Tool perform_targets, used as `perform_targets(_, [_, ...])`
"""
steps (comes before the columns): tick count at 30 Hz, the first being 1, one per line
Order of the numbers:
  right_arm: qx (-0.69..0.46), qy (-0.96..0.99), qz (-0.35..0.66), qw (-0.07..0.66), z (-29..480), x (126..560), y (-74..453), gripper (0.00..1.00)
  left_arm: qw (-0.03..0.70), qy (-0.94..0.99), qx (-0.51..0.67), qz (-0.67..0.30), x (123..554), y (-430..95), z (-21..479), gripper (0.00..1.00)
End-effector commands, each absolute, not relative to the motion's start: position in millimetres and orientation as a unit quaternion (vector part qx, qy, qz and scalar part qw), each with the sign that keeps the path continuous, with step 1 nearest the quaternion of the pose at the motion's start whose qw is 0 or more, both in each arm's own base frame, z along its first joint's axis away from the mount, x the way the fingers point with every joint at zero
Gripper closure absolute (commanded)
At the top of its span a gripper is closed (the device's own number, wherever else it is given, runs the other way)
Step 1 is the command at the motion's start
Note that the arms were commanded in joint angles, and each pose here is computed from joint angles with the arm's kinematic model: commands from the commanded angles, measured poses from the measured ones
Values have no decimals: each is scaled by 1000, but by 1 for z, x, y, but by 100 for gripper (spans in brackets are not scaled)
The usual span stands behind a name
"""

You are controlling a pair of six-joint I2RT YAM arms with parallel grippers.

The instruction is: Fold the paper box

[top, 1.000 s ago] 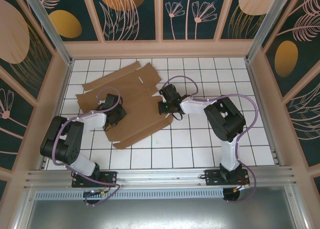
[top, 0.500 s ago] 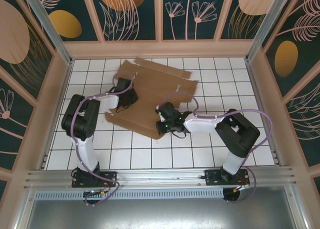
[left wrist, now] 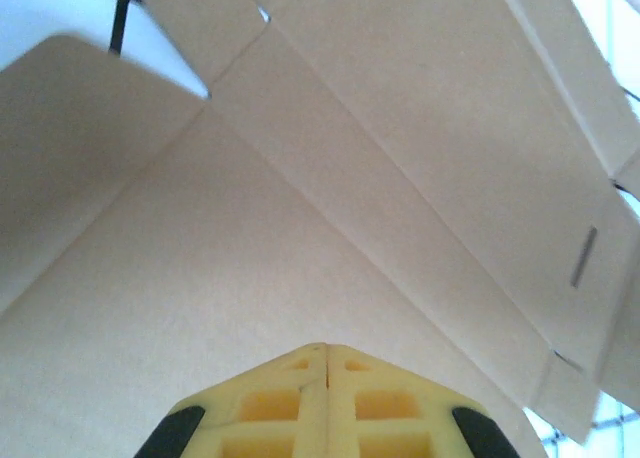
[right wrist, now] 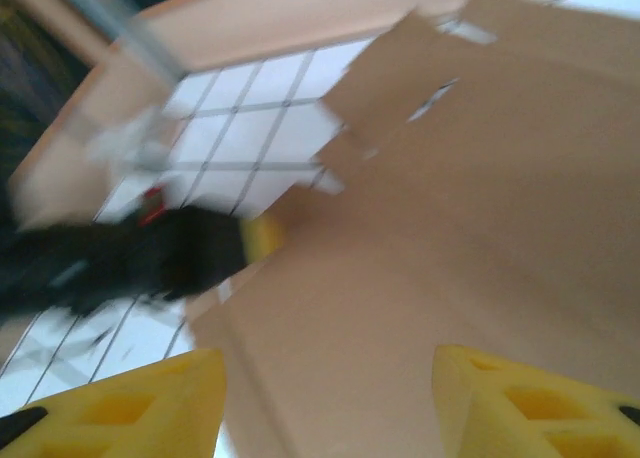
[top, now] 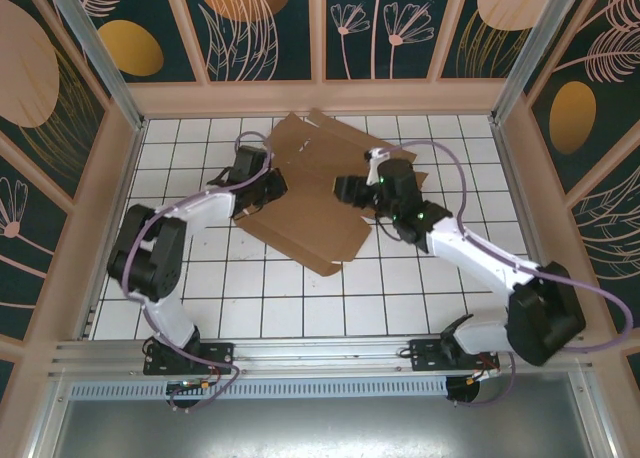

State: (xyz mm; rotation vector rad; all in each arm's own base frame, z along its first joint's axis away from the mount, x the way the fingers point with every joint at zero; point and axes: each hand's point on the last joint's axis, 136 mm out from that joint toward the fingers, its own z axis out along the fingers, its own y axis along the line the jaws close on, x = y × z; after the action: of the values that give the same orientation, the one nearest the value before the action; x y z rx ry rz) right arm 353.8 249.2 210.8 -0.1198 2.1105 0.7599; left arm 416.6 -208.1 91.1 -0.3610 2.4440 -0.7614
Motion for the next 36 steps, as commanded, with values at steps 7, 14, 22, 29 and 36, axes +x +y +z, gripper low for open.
perform_targets(7, [2, 919, 260, 297, 95, 422, 229, 78, 194, 921, -158, -298, 349, -224, 38, 100])
perform_targets(14, [-2, 961, 141, 238, 23, 426, 207, 87, 162, 945, -169, -230, 351, -213, -1, 100])
perform_targets(22, [0, 969, 152, 193, 0, 370, 200, 88, 133, 949, -227, -175, 366, -178, -41, 100])
perform_targets(29, [-59, 960, 232, 146, 5, 305, 256, 86, 156, 944, -237, -170, 407, -166, -22, 100])
perform_targets(36, [-104, 924, 322, 181, 58, 306, 283, 63, 219, 944, -210, -132, 429, -148, 31, 100])
